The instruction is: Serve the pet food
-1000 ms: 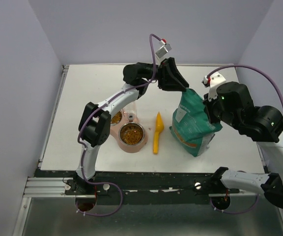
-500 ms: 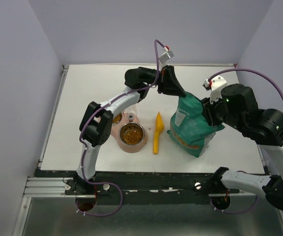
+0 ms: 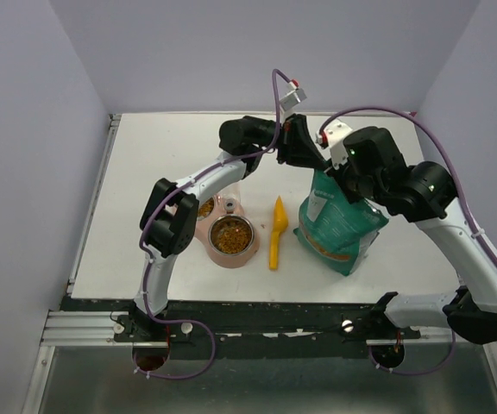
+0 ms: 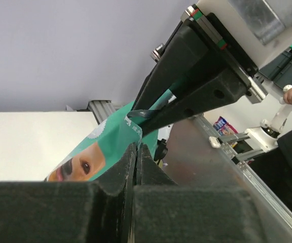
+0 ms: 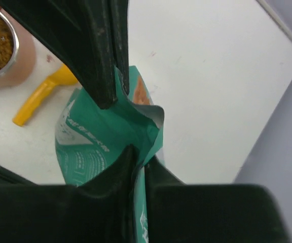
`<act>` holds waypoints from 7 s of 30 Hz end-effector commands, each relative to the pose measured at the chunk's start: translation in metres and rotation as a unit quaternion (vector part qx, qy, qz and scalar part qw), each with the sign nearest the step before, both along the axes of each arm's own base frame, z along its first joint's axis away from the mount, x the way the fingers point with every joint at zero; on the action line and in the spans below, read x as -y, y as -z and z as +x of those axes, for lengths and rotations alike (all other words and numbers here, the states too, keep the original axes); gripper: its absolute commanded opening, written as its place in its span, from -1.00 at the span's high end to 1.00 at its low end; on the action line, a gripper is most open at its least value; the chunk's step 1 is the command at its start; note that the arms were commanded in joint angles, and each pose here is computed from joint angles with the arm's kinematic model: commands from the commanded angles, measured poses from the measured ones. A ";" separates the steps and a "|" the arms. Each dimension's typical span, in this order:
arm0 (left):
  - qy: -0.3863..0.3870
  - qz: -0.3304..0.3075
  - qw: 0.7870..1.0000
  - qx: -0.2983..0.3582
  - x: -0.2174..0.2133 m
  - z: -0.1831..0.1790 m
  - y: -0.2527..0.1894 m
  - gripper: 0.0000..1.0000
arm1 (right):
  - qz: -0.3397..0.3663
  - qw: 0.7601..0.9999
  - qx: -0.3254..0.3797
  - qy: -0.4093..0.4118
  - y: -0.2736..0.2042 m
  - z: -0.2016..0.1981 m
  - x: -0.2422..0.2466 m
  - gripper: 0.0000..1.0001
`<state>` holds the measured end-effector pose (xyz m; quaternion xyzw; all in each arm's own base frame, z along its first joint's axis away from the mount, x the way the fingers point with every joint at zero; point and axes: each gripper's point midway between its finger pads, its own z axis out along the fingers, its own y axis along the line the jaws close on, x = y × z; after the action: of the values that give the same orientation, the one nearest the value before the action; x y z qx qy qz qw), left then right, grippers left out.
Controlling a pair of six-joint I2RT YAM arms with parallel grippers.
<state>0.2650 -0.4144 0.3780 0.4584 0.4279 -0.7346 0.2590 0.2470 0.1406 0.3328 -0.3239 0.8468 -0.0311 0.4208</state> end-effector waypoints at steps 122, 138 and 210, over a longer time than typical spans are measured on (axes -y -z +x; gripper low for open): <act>0.042 -0.003 0.996 0.081 -0.021 -0.033 -0.023 1.00 | 0.111 0.992 -0.014 -0.054 -0.038 -0.034 -0.018 0.55; 0.030 0.001 0.996 0.083 -0.024 -0.037 -0.020 0.79 | 0.053 0.998 0.013 -0.035 -0.031 -0.013 -0.008 0.89; -0.087 0.013 0.991 0.099 -0.025 0.016 -0.025 1.00 | 0.017 0.996 0.014 0.085 0.005 -0.084 0.097 0.99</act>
<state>0.2630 -0.4034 0.3656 0.4947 0.4685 -0.6746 0.2841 0.1820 0.0801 0.3487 -0.2410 0.8439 0.0064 0.4793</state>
